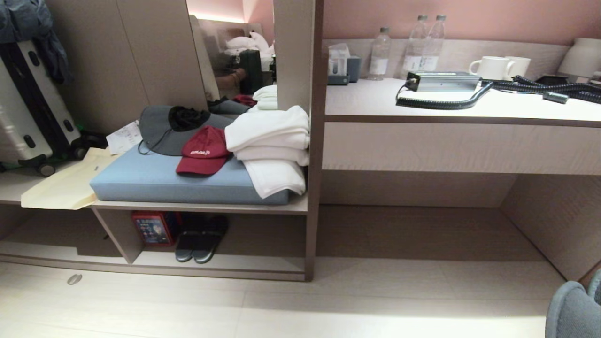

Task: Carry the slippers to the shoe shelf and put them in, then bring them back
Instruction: Place the slippers into the shoe cabinet

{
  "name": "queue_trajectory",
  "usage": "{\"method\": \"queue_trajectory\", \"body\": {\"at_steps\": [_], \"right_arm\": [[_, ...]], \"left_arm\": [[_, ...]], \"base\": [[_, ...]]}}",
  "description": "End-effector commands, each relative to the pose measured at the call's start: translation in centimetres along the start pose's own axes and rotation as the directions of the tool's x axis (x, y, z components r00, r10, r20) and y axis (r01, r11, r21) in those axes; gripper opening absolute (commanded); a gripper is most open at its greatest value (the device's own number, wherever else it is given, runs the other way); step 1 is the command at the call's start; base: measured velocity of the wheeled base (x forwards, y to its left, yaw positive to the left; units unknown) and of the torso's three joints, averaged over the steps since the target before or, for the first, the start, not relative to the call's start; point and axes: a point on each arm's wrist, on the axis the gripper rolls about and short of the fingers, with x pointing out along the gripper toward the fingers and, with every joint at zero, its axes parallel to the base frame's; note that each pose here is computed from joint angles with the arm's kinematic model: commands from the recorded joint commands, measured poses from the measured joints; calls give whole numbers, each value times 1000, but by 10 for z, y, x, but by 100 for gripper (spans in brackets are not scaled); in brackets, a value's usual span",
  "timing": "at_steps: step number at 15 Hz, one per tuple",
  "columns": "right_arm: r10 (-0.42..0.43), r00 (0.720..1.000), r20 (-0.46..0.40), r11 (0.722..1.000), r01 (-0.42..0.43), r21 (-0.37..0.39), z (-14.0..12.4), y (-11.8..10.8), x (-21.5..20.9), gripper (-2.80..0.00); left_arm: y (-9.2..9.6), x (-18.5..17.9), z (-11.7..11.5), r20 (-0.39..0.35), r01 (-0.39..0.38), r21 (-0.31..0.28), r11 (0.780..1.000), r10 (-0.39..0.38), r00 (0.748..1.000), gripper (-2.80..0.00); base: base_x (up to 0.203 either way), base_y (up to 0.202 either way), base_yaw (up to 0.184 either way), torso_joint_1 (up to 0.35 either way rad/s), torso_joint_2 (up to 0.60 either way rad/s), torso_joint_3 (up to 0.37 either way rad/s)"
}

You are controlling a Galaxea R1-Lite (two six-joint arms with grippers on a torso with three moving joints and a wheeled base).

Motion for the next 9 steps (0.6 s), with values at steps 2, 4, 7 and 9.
{"method": "queue_trajectory", "body": {"at_steps": [2, 4, 7, 9], "right_arm": [[1, 1000, -1, 1000, -1, -1, 0, 0, 0, -280], [1, 1000, -1, 1000, -1, -1, 0, 0, 0, -280], [2, 1000, -3, 1000, -2, -1, 0, 0, 0, -280], [2, 1000, -1, 1000, -2, -1, 0, 0, 0, -280]], "left_arm": [[0, 0, 0, 0, 0, 0, 1000, 0, 1000, -280], [0, 0, 0, 0, 0, 0, 1000, 0, 1000, -280], [0, 0, 0, 0, 0, 0, 1000, 0, 1000, -280], [0, 0, 0, 0, 0, -2, 1000, 0, 1000, -280]], "base": [[0, 194, -4, 4, 0, 0], [0, 192, -5, 3, 1, 2], [0, 195, -1, 3, 2, 1], [0, 199, -1, 8, 6, 0]]}}
